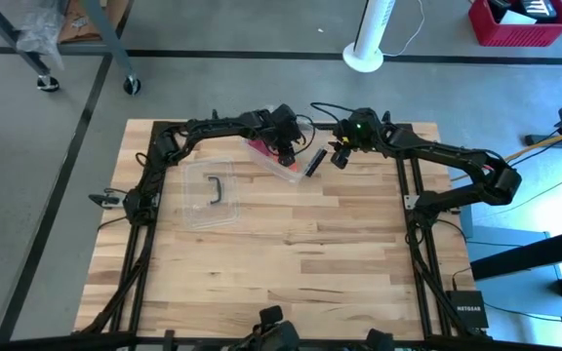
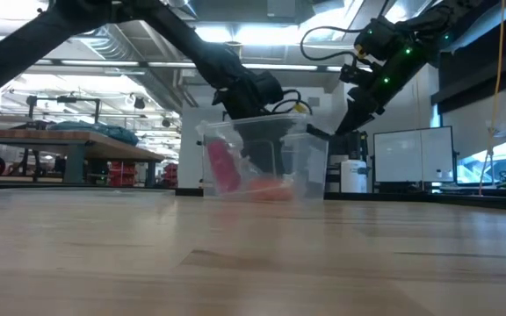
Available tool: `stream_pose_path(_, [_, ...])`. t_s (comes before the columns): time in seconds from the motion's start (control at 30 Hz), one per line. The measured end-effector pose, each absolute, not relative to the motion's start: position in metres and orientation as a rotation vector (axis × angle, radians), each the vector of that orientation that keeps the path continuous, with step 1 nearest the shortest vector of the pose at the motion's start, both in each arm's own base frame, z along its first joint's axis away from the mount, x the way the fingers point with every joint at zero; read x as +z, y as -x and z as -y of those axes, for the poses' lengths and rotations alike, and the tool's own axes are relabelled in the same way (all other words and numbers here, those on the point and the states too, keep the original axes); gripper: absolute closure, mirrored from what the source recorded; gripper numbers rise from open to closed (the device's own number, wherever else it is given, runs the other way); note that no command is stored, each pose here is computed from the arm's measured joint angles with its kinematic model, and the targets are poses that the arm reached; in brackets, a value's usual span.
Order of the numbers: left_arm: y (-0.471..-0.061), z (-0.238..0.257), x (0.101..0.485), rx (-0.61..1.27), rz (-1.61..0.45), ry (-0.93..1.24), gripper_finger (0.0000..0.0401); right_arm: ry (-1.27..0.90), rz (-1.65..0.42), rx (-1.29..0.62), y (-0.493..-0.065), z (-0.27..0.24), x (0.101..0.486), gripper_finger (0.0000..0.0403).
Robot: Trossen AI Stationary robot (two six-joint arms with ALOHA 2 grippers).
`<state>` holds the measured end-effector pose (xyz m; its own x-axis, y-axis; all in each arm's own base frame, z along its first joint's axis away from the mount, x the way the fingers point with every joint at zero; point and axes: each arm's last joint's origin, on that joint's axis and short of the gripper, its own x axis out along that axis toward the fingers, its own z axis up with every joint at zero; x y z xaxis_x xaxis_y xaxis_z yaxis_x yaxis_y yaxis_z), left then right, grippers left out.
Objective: Roll bandage
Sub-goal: Adjust the transparent zip bag with the orange bandage in the transparent container
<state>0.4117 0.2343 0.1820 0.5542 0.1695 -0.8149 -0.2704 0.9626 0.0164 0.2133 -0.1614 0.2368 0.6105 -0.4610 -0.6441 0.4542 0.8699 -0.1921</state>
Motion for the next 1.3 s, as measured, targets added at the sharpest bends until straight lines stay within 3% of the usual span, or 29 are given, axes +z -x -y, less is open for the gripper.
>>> stream_pose_path(0.27, [-0.413,-0.234,0.167,0.211,-1.004,0.054,0.0231,-0.003,-0.743,-0.534,-0.213,0.161,0.237,0.0248])
stream_pose_path(0.37, [-0.413,-0.234,0.168,0.205,-1.004,0.037,0.0270,-0.004,-0.742,-0.534,-0.213,0.161,0.237,0.0248])
stream_pose_path(0.57, [-0.414,-0.232,0.167,0.189,-1.013,0.004,0.0387,-0.004,-0.742,-0.534,-0.213,0.161,0.237,0.0248])
stream_pose_path(0.8, [-0.417,-0.222,0.175,0.224,-1.035,-0.080,0.0399,-0.004,-0.742,-0.534,-0.213,0.161,0.237,0.0248])
stream_pose_path(1.3, [-0.402,-0.191,0.263,0.329,-0.929,-0.229,0.0401,-0.012,-0.742,-0.537,-0.213,0.161,0.237,0.0248])
